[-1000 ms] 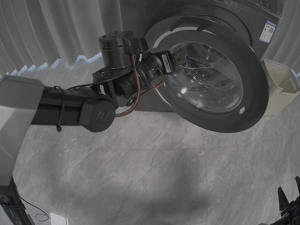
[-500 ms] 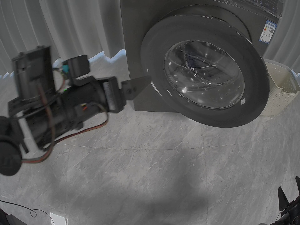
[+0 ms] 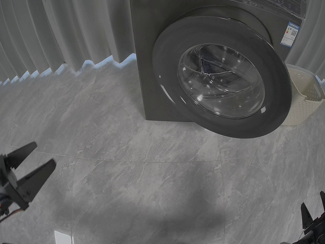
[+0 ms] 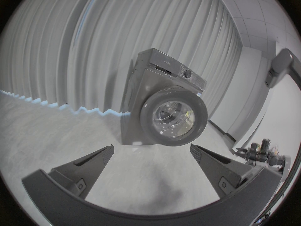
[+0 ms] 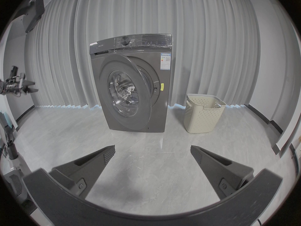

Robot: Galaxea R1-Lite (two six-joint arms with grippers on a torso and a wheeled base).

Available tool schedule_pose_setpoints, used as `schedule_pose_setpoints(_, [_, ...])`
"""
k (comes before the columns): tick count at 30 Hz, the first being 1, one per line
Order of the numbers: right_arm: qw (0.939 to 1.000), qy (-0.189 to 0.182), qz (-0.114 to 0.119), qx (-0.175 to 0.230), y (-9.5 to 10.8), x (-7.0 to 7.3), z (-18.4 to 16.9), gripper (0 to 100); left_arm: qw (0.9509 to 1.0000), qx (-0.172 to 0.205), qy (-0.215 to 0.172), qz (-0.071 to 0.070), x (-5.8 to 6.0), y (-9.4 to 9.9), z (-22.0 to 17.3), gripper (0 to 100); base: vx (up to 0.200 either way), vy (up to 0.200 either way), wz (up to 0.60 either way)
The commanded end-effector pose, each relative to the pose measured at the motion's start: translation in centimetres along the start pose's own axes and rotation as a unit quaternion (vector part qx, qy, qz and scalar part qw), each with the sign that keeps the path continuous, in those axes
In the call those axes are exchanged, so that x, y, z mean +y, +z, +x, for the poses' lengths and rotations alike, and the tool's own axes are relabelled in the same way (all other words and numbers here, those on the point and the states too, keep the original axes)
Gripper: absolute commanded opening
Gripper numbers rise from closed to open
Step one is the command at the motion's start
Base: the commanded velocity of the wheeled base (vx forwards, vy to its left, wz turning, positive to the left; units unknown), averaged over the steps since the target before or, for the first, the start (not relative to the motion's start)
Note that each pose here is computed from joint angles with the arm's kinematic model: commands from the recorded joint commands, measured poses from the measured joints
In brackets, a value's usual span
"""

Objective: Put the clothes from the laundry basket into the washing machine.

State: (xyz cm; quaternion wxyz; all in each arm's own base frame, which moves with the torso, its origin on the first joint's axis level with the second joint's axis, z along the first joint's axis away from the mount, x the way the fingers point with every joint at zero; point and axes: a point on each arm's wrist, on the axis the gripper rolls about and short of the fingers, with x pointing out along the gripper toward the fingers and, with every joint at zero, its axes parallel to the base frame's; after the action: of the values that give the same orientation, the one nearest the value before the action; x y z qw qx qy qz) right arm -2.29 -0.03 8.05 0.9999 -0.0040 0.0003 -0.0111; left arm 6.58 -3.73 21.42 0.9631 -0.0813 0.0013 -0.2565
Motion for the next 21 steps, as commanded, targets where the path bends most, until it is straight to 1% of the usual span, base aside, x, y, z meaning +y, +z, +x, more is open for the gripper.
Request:
schedule_pose_setpoints(1, [1.0000,0.002,-0.001,0.001,-0.4,0.0,0.0,100,0.9913,-0.042,0.117,0.042,1.2,-11.4,-9.5,100,0.000,0.000,0.00])
schedule_pose_setpoints(2, [1.0000,0.002,-0.001,0.001,-0.4,0.0,0.0,100,0.9911,-0.036,0.122,0.039,1.2,-11.6,-9.5,100,0.000,0.000,0.00])
schedule_pose_setpoints(3, [1.0000,0.002,-0.001,0.001,-0.4,0.0,0.0,100,0.9902,-0.039,0.129,0.036,1.2,-11.5,-9.5,100,0.000,0.000,0.00])
schedule_pose_setpoints(4, [1.0000,0.002,-0.002,0.001,-0.4,0.0,0.0,100,0.9891,-0.041,0.138,0.031,1.2,-11.5,-9.5,100,0.000,0.000,0.00])
schedule_pose_setpoints(5, [1.0000,0.003,-0.003,0.002,-0.5,0.0,0.0,100,0.9878,-0.038,0.149,0.025,1.3,-11.6,-9.5,100,0.000,0.000,0.00])
schedule_pose_setpoints(6, [1.0000,0.003,-0.003,0.003,-0.5,0.0,0.0,100,0.9854,-0.036,0.164,0.024,1.3,-11.7,-9.5,100,0.000,0.000,0.00])
schedule_pose_setpoints(8, [1.0000,0.003,-0.003,0.004,-0.5,0.0,0.0,100,0.9806,-0.018,0.194,0.022,1.3,-12.1,-9.5,100,0.000,0.000,0.00])
schedule_pose_setpoints(9, [1.0000,0.003,-0.003,0.003,-0.4,0.0,0.0,100,0.9785,-0.004,0.205,0.023,1.3,-12.4,-9.5,100,0.000,0.000,0.00])
schedule_pose_setpoints(10, [1.0000,0.003,-0.003,0.003,-0.4,0.0,0.0,100,0.9770,0.003,0.212,0.021,1.4,-12.6,-9.5,100,0.000,0.000,0.00])
schedule_pose_setpoints(11, [1.0000,0.003,-0.003,0.004,-0.5,0.0,0.0,100,0.9750,0.004,0.221,0.017,1.4,-12.7,-9.5,100,0.000,0.000,0.00])
schedule_pose_setpoints(14, [1.0000,0.003,-0.002,0.003,-0.5,0.0,0.0,100,0.9715,0.001,0.236,0.023,1.4,-12.6,-9.5,100,0.000,0.000,0.00])
schedule_pose_setpoints(15, [1.0000,0.003,-0.002,0.002,-0.5,0.0,0.0,100,0.9652,-0.002,0.260,0.029,1.5,-12.6,-9.6,100,0.000,0.000,0.00])
schedule_pose_setpoints(16, [1.0000,0.003,-0.002,0.002,-0.5,0.0,0.0,100,0.9633,-0.003,0.267,0.031,1.5,-12.6,-9.6,100,0.000,0.000,0.00])
schedule_pose_setpoints(17, [1.0000,0.003,-0.002,0.004,-0.5,0.0,0.0,100,0.9510,-0.015,0.305,0.052,1.2,-12.8,-9.8,100,0.000,0.000,0.00])
schedule_pose_setpoints(18, [1.0000,0.003,-0.003,0.004,-0.5,0.0,0.0,100,0.9498,-0.016,0.307,0.060,1.1,-13.0,-9.9,100,0.000,0.000,0.00])
schedule_pose_setpoints(19, [1.0000,0.003,-0.003,0.003,-0.5,0.0,0.0,100,0.9539,-0.007,0.293,0.062,1.2,-13.1,-9.9,100,0.000,0.000,0.00])
schedule_pose_setpoints(20, [1.0000,0.004,-0.004,0.003,-0.5,0.0,0.0,100,0.9564,-0.005,0.286,0.062,1.1,-13.3,-10.0,100,0.000,0.000,0.00])
schedule_pose_setpoints(21, [1.0000,0.004,-0.003,0.003,-0.5,0.0,0.0,100,0.9598,-0.002,0.274,0.061,1.1,-13.5,-10.1,100,0.000,0.000,0.00])
